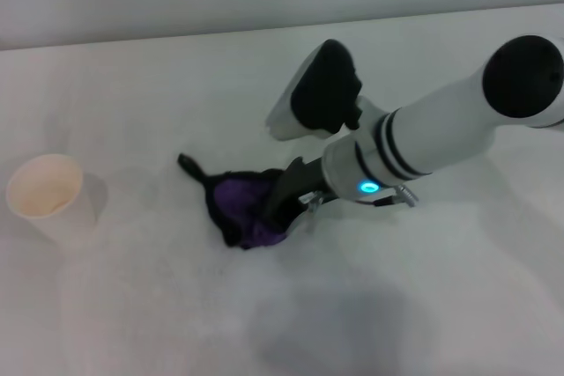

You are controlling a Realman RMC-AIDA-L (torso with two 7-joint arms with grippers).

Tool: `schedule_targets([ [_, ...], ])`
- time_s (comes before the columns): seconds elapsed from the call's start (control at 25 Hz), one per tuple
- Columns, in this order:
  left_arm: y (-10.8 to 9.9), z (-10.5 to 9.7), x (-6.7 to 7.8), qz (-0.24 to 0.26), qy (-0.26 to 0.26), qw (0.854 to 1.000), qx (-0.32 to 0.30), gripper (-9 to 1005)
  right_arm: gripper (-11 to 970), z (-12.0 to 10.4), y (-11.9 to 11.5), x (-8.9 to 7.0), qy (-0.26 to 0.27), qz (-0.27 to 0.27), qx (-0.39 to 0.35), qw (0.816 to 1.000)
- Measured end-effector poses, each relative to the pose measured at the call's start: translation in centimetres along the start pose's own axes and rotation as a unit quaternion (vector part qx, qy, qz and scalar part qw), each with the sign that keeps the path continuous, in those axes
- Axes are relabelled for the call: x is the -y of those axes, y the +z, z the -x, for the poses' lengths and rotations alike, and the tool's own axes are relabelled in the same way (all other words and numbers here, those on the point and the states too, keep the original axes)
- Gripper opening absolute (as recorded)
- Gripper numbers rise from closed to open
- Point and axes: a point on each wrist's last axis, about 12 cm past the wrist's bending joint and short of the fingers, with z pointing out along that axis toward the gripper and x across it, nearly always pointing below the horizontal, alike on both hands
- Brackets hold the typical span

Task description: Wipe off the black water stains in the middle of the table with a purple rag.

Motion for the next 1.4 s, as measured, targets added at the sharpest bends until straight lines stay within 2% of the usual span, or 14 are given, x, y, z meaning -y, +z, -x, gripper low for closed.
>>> schedule_targets([
  [0.24, 0.0, 0.1, -0.3, 0.002, 0.005, 1.0, 0.0, 893, 53, -1.0, -1.3, 2.2, 0.021, -0.03, -0.002, 0.999],
  [0.4, 0.0, 0.1, -0.4, 0.003, 0.006, 1.0, 0.0, 892, 56, -1.6, -2.4, 3.3, 0.029, -0.031, -0.017, 0.999],
  [0.68, 0.0, 0.2, -0.7, 0.005, 0.012, 1.0, 0.002, 893, 62, -2.1, -3.4, 2.8, -0.003, 0.015, -0.041, 0.999],
  [0.96, 0.0, 0.3, -0.7, 0.005, 0.013, 1.0, 0.002, 892, 67, -1.9, -3.8, 2.6, -0.016, 0.023, -0.038, 0.999],
  [1.2, -0.1, 0.2, -0.8, 0.007, 0.012, 1.0, 0.001, 893, 233, -1.4, -4.7, 3.0, -0.009, 0.016, -0.013, 1.0],
  [1.4, -0.1, 0.2, -0.9, 0.008, 0.013, 1.0, 0.002, 893, 442, -1.6, -6.5, 3.8, 0.001, 0.005, 0.028, 1.0],
])
